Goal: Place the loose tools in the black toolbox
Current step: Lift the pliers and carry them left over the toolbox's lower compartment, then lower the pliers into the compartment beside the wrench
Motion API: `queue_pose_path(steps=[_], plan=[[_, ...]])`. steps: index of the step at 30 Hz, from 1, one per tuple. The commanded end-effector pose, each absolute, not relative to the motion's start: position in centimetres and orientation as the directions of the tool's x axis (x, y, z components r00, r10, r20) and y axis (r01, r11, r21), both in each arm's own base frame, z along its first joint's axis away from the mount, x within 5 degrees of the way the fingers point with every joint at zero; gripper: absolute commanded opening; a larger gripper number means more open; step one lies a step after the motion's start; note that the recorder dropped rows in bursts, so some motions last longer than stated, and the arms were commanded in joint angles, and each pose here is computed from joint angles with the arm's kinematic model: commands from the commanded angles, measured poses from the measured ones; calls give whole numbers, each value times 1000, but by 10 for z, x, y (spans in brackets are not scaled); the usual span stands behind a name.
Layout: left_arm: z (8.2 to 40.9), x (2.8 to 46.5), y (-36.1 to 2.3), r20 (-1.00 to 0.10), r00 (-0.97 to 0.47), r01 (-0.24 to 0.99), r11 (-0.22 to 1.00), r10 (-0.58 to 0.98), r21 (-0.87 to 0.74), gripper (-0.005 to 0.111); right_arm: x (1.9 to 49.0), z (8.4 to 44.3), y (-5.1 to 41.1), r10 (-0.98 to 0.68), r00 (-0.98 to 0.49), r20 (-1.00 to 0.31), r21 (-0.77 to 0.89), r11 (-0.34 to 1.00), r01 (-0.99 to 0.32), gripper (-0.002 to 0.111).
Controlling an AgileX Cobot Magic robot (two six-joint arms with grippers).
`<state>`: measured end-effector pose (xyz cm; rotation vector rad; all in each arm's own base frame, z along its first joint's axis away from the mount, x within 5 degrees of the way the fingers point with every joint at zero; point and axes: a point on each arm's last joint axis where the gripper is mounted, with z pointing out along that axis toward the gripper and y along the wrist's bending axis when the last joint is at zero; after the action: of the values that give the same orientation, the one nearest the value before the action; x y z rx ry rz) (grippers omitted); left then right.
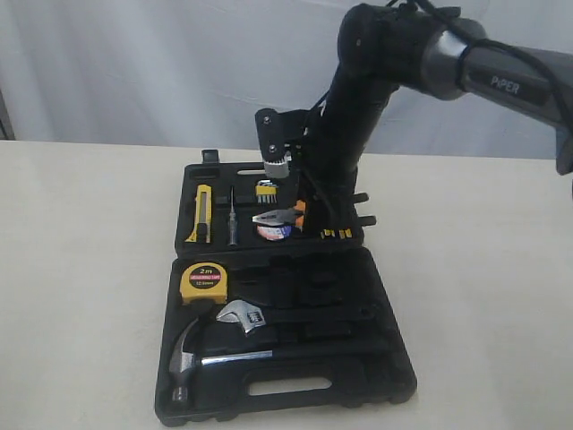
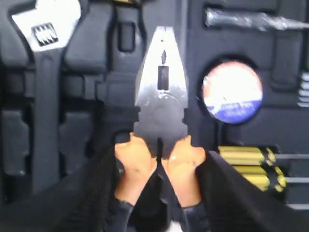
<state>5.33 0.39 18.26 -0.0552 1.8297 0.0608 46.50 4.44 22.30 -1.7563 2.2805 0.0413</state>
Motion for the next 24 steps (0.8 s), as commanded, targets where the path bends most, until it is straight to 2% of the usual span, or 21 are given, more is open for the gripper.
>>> queue_pose_path(steps=[1,9,16,24], plan=[[182,53,4,-968,-252,-67,998,-10,7,0,464,209,53,-944,-229,-238,-87,255,-963,-1],[182,53,4,-968,-252,-67,998,-10,7,0,462,189,56,-931,-257,-259,-16,270,-963,-1],[182,53,4,-968,-252,-67,998,-10,7,0,462,182,63,-943,-184,-277,-13,195,-981,-1],[182,53,4,-968,-252,-67,998,-10,7,0,463,157,75,-948,-184,-259,35,182,-983,-1]])
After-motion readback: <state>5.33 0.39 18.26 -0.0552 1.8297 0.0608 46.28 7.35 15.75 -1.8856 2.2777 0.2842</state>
